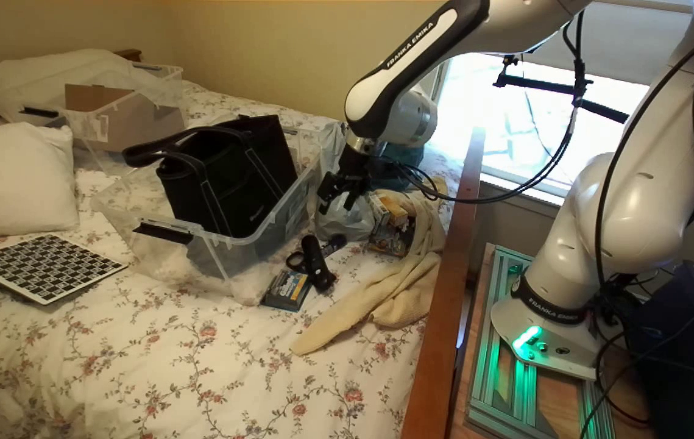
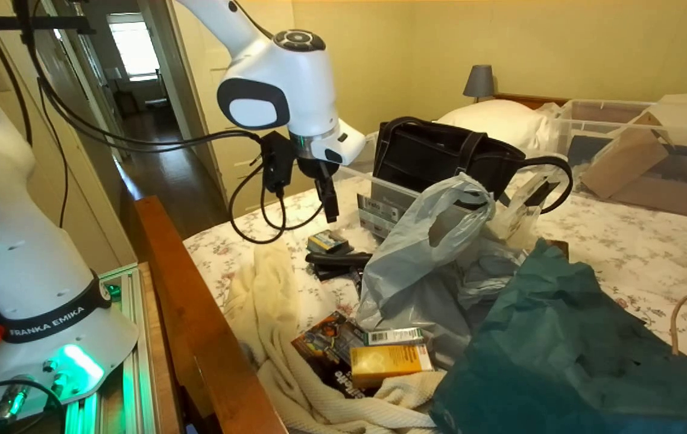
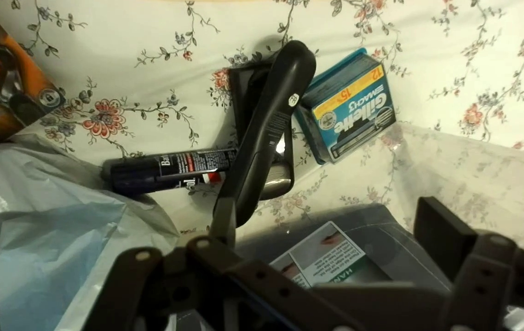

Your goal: Put the black remote control in the black bag.

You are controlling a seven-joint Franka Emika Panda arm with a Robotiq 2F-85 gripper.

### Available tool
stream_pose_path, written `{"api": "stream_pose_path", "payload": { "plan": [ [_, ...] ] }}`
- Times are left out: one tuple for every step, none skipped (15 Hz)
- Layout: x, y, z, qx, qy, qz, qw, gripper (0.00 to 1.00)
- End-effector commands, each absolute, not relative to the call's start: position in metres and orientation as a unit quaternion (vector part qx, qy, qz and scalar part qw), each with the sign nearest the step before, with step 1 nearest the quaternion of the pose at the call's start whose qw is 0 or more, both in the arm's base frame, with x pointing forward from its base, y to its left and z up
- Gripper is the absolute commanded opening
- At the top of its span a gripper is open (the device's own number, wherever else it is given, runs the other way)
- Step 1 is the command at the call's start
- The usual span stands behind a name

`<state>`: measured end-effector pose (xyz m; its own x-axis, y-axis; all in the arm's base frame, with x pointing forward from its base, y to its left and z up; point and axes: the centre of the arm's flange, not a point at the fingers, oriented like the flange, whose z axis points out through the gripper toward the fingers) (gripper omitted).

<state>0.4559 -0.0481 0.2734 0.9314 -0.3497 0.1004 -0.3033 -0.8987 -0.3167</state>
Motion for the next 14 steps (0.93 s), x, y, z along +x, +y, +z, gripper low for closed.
{"api": "stream_pose_path", "payload": {
  "plan": [
    [0.472, -0.044, 0.236, -0.970, 0.155, -0.088, 0.165, 1.00],
    [0.473, -0.043, 0.230, -0.970, 0.154, -0.087, 0.168, 1.00],
    [0.475, -0.041, 0.221, -0.970, 0.150, -0.086, 0.173, 1.00],
    [0.477, -0.040, 0.214, -0.969, 0.149, -0.084, 0.179, 1.00],
    [0.478, -0.039, 0.208, -0.968, 0.146, -0.082, 0.184, 1.00],
    [0.479, -0.038, 0.204, -0.968, 0.143, -0.082, 0.189, 1.00],
    [0.479, -0.038, 0.203, -0.968, 0.141, -0.083, 0.190, 1.00],
    [0.470, -0.037, 0.218, -0.970, 0.145, -0.074, 0.181, 1.00],
    [0.470, -0.037, 0.215, -0.970, 0.144, -0.071, 0.181, 1.00],
    [0.470, -0.037, 0.213, -0.970, 0.144, -0.070, 0.181, 1.00],
    [0.470, -0.038, 0.214, -0.970, 0.145, -0.071, 0.181, 1.00],
    [0.470, -0.038, 0.214, -0.970, 0.144, -0.071, 0.181, 1.00],
    [0.470, -0.038, 0.214, -0.970, 0.144, -0.071, 0.181, 1.00],
    [0.475, -0.038, 0.208, -0.970, 0.153, -0.061, 0.181, 1.00]
  ]
}}
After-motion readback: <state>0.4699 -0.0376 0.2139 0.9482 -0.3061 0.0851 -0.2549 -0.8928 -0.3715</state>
